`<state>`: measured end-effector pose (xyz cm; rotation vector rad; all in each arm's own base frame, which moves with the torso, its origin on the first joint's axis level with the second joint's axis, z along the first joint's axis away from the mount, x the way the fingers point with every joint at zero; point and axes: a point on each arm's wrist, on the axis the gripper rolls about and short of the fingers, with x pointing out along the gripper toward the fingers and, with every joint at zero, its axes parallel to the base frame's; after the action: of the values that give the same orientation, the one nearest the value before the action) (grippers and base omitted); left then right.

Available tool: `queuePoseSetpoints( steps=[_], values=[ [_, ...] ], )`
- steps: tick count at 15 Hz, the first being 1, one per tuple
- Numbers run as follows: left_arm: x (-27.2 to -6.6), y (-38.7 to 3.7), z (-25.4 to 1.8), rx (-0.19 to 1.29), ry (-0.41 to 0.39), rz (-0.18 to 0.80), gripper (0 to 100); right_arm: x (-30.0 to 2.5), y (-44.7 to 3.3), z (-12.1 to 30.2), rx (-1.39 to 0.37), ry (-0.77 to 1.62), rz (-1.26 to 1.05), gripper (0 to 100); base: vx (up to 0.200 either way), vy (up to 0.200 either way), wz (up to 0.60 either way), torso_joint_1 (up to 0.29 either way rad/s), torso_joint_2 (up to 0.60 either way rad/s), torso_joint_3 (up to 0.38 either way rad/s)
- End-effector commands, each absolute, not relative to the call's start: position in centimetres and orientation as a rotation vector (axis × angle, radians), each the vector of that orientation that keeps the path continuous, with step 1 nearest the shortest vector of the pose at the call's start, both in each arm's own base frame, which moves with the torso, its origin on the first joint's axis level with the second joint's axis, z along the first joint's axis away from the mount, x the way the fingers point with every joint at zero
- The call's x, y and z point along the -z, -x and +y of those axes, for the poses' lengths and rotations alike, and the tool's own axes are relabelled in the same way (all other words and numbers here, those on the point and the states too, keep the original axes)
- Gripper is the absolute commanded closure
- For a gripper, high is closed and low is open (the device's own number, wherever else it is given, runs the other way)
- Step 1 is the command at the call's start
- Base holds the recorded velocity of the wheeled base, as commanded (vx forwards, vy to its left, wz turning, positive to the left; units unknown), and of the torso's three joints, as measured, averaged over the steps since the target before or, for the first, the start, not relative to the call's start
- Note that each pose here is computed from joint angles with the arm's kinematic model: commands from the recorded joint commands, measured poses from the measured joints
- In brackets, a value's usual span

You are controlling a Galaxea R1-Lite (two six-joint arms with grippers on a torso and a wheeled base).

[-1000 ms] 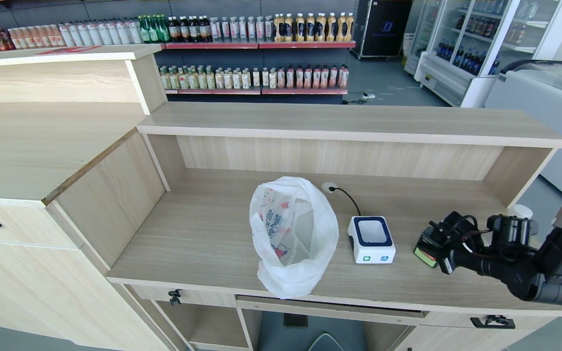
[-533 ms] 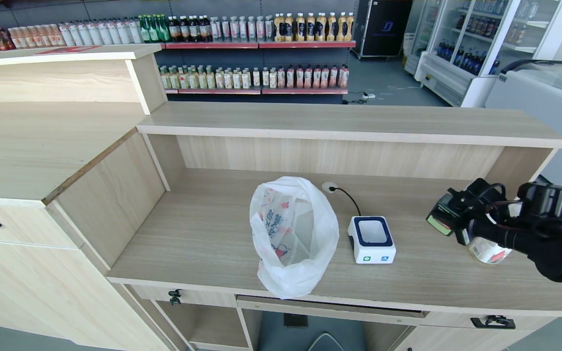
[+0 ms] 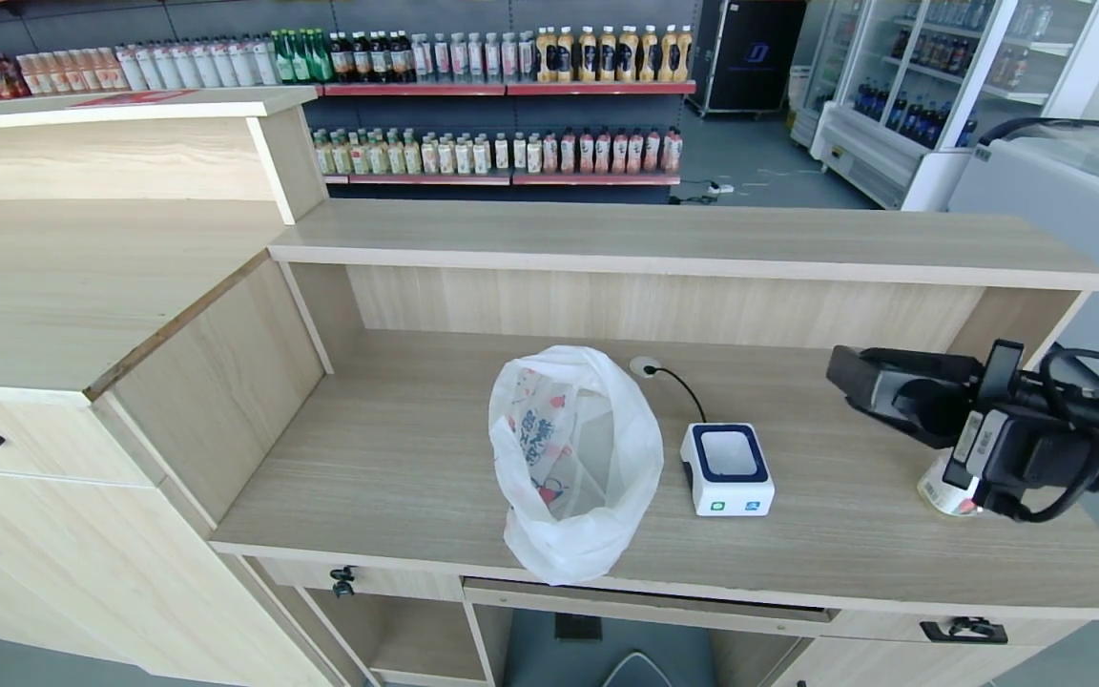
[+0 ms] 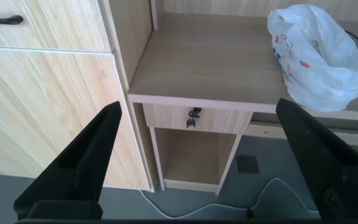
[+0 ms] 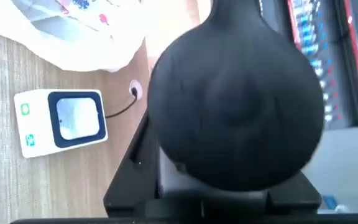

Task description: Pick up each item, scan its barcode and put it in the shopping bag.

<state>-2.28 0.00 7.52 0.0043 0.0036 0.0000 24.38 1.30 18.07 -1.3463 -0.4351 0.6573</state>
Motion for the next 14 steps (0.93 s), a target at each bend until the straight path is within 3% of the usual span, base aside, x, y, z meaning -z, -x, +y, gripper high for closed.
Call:
queuePoseSetpoints(
  steps=[1,3,4,6,9,14],
  values=[
    [-7.5,2.3,0.0,0.000,-0.005,0.003,0,-18.6,-21.2,4.4,-0.741,1.529,-0.618,100,0.000,0.000,0.00,0.000,0.00,0.000],
    [-7.5,2.3,0.0,0.000,-0.005,0.003,0,-18.8,-20.3,5.4,-0.739,1.697,-0.734,100,0.000,0.000,0.00,0.000,0.00,0.000],
    [-7.5,2.3,0.0,0.000,-0.005,0.003,0,-19.4,-19.6,6.5,-0.697,1.854,-0.899,100,0.000,0.000,0.00,0.000,0.00,0.000],
    [-7.5,2.3,0.0,0.000,-0.005,0.003,0,-20.3,-18.5,8.4,-0.662,1.951,-1.108,100,0.000,0.000,0.00,0.000,0.00,0.000],
    [-7.5,2.3,0.0,0.000,-0.005,0.003,0,-20.1,-18.0,12.1,-0.694,1.980,-1.339,100,0.000,0.000,0.00,0.000,0.00,0.000],
    [-7.5,2.3,0.0,0.000,-0.005,0.003,0,-21.8,-17.5,17.5,-0.594,1.874,-1.641,100,0.000,0.000,0.00,0.000,0.00,0.000]
  ],
)
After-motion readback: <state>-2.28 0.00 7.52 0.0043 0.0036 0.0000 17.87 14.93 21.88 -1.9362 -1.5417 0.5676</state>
